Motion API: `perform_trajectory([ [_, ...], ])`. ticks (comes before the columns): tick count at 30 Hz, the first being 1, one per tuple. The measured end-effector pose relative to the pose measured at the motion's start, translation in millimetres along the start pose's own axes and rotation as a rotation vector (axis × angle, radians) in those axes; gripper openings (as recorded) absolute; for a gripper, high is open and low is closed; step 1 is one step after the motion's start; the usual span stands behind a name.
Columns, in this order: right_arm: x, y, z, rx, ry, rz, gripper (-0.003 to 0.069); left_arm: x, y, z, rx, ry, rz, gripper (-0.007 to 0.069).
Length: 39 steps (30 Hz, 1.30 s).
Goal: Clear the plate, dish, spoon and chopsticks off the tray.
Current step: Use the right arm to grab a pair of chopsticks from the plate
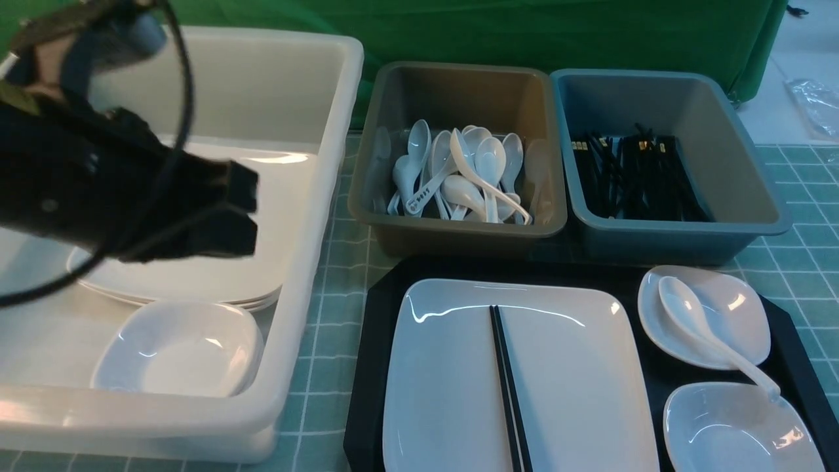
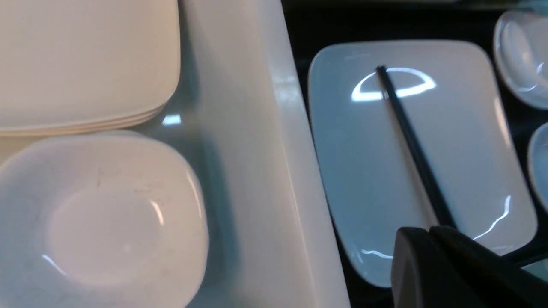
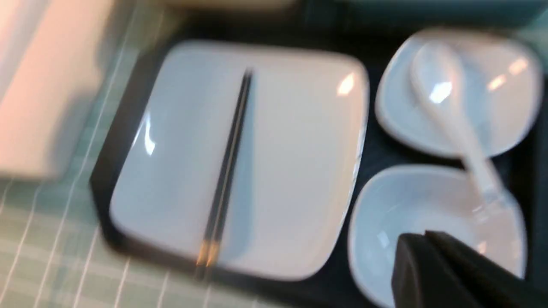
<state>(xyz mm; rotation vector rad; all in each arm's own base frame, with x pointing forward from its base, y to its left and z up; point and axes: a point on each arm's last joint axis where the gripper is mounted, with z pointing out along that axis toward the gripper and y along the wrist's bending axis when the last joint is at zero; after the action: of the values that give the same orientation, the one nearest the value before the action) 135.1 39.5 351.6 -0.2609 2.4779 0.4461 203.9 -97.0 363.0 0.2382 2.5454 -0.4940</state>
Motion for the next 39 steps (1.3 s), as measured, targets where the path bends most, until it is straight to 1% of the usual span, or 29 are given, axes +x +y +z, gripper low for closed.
perform_trajectory([
  [2, -14, -1, 24, -0.055, 0.119, -0.008, 0.0055, 4, -8, 3, -0.029, 0.017, 0.028, 0.0000],
  [3, -15, -1, 26, -0.058, 0.128, -0.010, 0.0057, 4, -8, 3, -0.033, 0.017, 0.032, 0.0000],
  [4, -20, 1, 45, -0.077, 0.194, -0.033, 0.0078, 5, -11, 3, -0.034, 0.018, 0.037, 0.0000],
  [5, -21, 0, 50, -0.076, 0.213, -0.037, 0.0078, 5, -11, 3, -0.033, 0.018, 0.037, 0.0000],
  [6, -23, 7, 72, -0.075, 0.280, -0.072, 0.0108, 4, -11, 3, -0.037, 0.015, 0.036, 0.0000],
  [8, -22, 17, 91, -0.057, 0.324, -0.118, 0.0141, 4, -10, 3, -0.041, 0.011, 0.031, 0.0000],
  [9, -22, 25, 104, -0.036, 0.347, -0.146, 0.0170, 4, -10, 3, -0.044, 0.011, 0.030, 0.0000],
  [11, -17, 44, 134, 0.009, 0.389, -0.203, 0.0264, 4, -10, 3, -0.048, 0.007, 0.030, 0.0000],
  [12, -17, 43, 136, 0.018, 0.396, -0.199, 0.0274, 4, -10, 3, -0.048, 0.007, 0.030, 0.0000],
  [14, -12, 65, 166, 0.053, 0.417, -0.245, 0.0424, 4, -10, 3, -0.049, 0.007, 0.031, 0.0001],
  [15, -10, 70, 175, 0.059, 0.421, -0.256, 0.0481, 4, -10, 3, -0.049, 0.007, 0.031, 0.0002],
  [16, -9, 75, 184, 0.060, 0.428, -0.260, 0.0521, 4, -10, 3, -0.049, 0.007, 0.031, 0.0003],
  [18, -6, 84, 204, 0.064, 0.447, -0.273, 0.0587, 4, -10, 3, -0.049, 0.007, 0.031, 0.0006],
  [19, -5, 87, 212, 0.068, 0.457, -0.274, 0.0605, 4, -10, 3, -0.049, 0.007, 0.031, 0.0007],
  [20, -4, 91, 224, 0.074, 0.474, -0.270, 0.0608, 4, -10, 3, -0.049, 0.007, 0.031, 0.0008],
  [24, -2, 95, 245, 0.088, 0.502, -0.259, 0.0593, 4, -10, 3, -0.049, 0.007, 0.031, 0.0008],
  [31, 3, 94, 275, 0.114, 0.553, -0.258, 0.0460, 4, -10, 3, -0.049, 0.007, 0.031, 0.0008],
  [32, 4, 94, 275, 0.114, 0.554, -0.258, 0.0454, 4, -10, 3, -0.049, 0.007, 0.031, 0.0008],
  [34, 3, 94, 275, 0.114, 0.553, -0.266, 0.0397, 4, -10, 3, -0.049, 0.007, 0.031, 0.0008],
  [35, 3, 94, 275, 0.114, 0.556, -0.272, 0.0320, 4, -10, 3, -0.049, 0.007, 0.032, 0.0008],
  [37, 3, 94, 275, 0.112, 0.556, -0.278, 0.0257, 4, -9, 3, -0.050, 0.007, 0.032, 0.0008],
  [38, 3, 94, 275, 0.110, 0.557, -0.282, 0.0171, 4, -9, 3, -0.053, 0.006, 0.034, 0.0008],
  [39, 2, 95, 273, 0.103, 0.554, -0.290, 0.0134, 4, -9, 3, -0.057, 0.005, 0.040, 0.0008],
])
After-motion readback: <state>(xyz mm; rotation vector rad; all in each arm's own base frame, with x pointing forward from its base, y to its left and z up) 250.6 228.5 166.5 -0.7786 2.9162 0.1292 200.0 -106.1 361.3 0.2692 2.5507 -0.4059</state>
